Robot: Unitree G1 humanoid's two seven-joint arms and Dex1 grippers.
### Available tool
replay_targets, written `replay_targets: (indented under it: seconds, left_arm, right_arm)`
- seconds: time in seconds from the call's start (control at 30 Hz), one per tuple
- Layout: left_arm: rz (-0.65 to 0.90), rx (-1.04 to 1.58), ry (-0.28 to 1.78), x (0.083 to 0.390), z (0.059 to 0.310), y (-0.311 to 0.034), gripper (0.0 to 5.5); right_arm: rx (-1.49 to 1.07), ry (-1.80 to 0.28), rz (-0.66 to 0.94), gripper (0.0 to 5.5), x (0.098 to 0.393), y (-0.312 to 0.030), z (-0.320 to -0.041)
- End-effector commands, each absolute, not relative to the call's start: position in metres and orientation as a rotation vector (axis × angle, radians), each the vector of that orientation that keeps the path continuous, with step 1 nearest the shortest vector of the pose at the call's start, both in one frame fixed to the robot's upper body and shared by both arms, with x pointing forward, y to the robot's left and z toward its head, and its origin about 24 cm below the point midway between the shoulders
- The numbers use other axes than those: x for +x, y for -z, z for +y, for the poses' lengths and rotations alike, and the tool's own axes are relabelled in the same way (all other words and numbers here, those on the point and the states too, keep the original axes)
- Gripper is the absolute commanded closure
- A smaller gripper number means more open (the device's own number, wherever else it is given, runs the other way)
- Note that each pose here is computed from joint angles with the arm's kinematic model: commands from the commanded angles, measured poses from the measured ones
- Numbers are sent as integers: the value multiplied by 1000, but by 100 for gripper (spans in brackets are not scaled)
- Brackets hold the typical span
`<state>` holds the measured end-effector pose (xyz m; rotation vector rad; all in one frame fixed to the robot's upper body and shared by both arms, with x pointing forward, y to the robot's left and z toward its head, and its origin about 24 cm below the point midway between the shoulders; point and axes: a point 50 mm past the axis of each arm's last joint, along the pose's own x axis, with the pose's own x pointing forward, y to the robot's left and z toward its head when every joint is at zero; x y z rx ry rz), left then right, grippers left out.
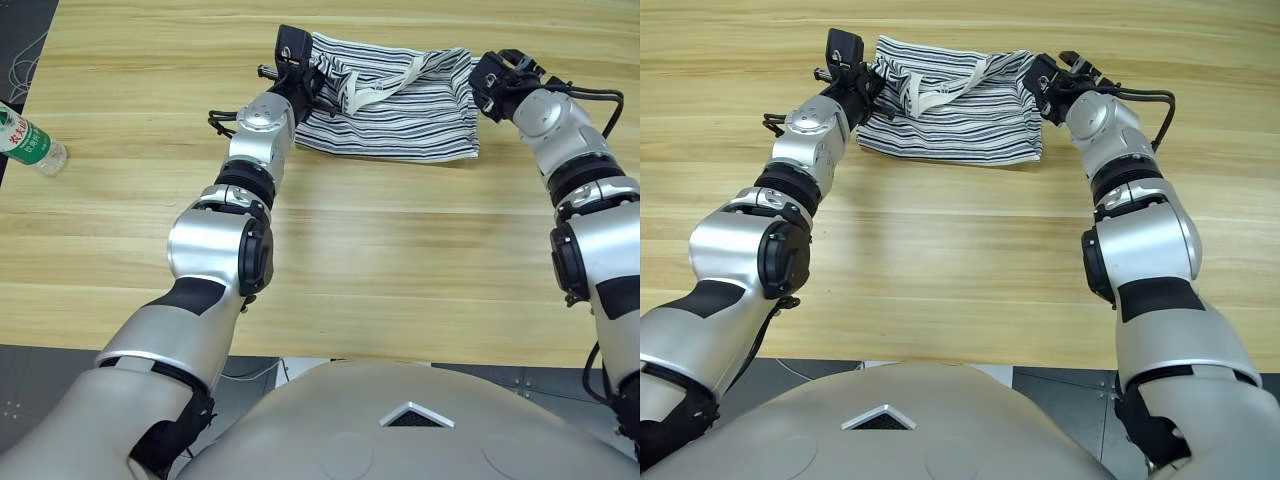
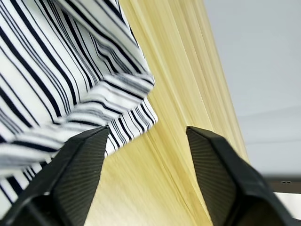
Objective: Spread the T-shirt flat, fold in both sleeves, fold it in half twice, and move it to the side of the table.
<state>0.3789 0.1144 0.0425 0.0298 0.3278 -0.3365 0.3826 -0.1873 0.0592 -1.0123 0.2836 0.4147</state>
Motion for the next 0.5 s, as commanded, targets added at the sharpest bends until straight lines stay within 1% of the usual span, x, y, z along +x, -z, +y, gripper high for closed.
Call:
replay_targets:
  seconds: [0.03,0.07,0.1,0.17,0.2,0.3,0.4,0.43,0.5]
  left_arm:
    - [333,50,325,383,113,-48,438]
    - [335,48,312,383,114,-48,438]
    - [336,45,299,383,115,-48,438]
    - [338,43,286,384,117,-48,438]
    - [338,42,283,384,117,-48,438]
    - [339,39,275,384,118,-49,438]
    - [341,36,268,384,120,-48,438]
    - [342,36,268,383,120,-47,438]
    - [345,36,267,383,120,-46,438]
  right_arm:
    - [-908,-604,124,172,385,-74,-148]
    - [-878,-698,85,153,381,-72,-137]
    - [-860,-777,63,153,376,-70,-128]
    - [-862,-877,80,153,369,-61,-120]
    - [-874,-896,114,153,367,-56,-120]
    - [-902,-882,234,153,365,-43,-125]
    - [-898,-784,403,153,364,-27,-136]
    - [-886,-757,442,153,363,-23,-139]
    - [-783,-715,478,153,363,-22,-140]
